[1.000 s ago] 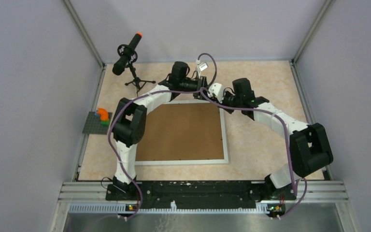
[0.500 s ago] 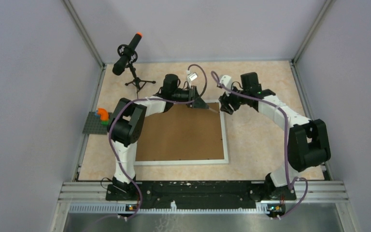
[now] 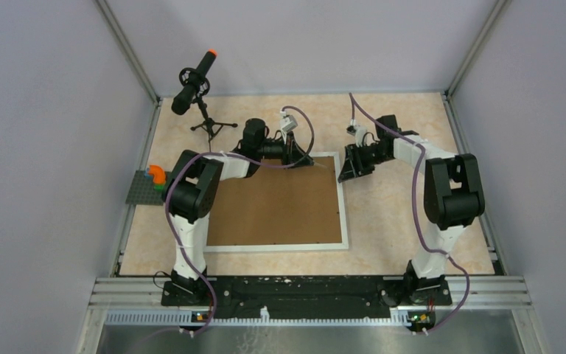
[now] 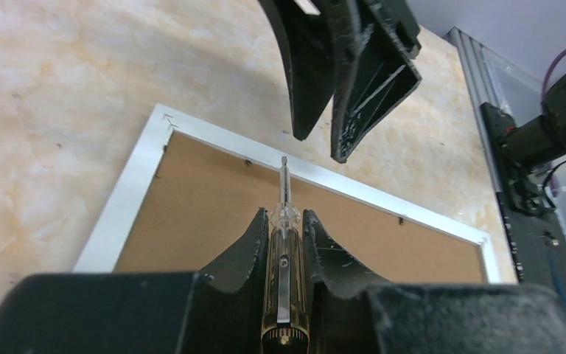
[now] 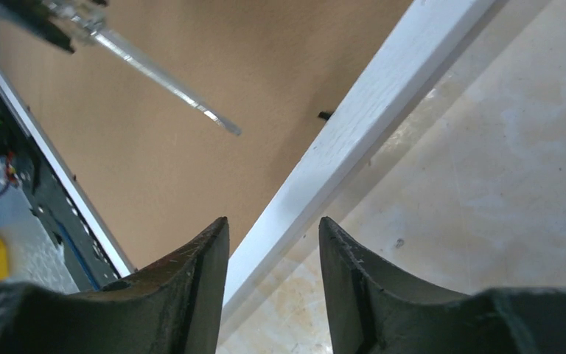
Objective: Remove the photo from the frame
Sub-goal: Adjust the screwdriver.
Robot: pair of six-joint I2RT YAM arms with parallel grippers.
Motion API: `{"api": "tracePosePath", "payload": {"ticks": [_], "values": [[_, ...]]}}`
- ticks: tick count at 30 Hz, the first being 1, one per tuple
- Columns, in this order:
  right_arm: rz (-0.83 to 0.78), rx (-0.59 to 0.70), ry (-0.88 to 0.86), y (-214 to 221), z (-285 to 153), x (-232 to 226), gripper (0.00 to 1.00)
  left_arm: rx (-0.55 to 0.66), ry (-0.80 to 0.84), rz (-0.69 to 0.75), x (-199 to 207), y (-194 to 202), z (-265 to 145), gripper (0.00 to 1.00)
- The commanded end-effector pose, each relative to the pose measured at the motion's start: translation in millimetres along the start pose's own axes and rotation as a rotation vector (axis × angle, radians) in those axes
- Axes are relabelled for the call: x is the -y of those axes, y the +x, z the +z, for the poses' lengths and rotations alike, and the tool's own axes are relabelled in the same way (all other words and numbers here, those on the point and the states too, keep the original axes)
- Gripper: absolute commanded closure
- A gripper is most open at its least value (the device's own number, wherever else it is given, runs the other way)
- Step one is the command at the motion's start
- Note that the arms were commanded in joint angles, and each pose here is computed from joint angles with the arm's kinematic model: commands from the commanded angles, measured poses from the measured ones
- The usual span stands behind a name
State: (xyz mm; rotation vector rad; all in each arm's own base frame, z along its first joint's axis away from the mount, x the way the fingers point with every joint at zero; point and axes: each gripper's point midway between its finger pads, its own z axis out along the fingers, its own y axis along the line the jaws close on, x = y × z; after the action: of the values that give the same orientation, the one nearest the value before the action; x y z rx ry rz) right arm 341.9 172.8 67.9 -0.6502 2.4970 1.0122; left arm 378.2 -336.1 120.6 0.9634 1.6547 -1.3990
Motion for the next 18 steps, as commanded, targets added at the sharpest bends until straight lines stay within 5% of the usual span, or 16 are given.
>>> {"api": "tracePosePath", "payload": {"ticks": [1,18], "values": [[0.124,0.069,-0.011,-27.7,6.2,8.3,0.56,0.026,0.007,0.171,-5.5,-2.9,2.8,1.0],[0.208,0.036,0.007,-18.1,23.3,30.5,0.66,-0.023,-0.039,0.413,-16.5,25.2,16.4,1.0]]}}
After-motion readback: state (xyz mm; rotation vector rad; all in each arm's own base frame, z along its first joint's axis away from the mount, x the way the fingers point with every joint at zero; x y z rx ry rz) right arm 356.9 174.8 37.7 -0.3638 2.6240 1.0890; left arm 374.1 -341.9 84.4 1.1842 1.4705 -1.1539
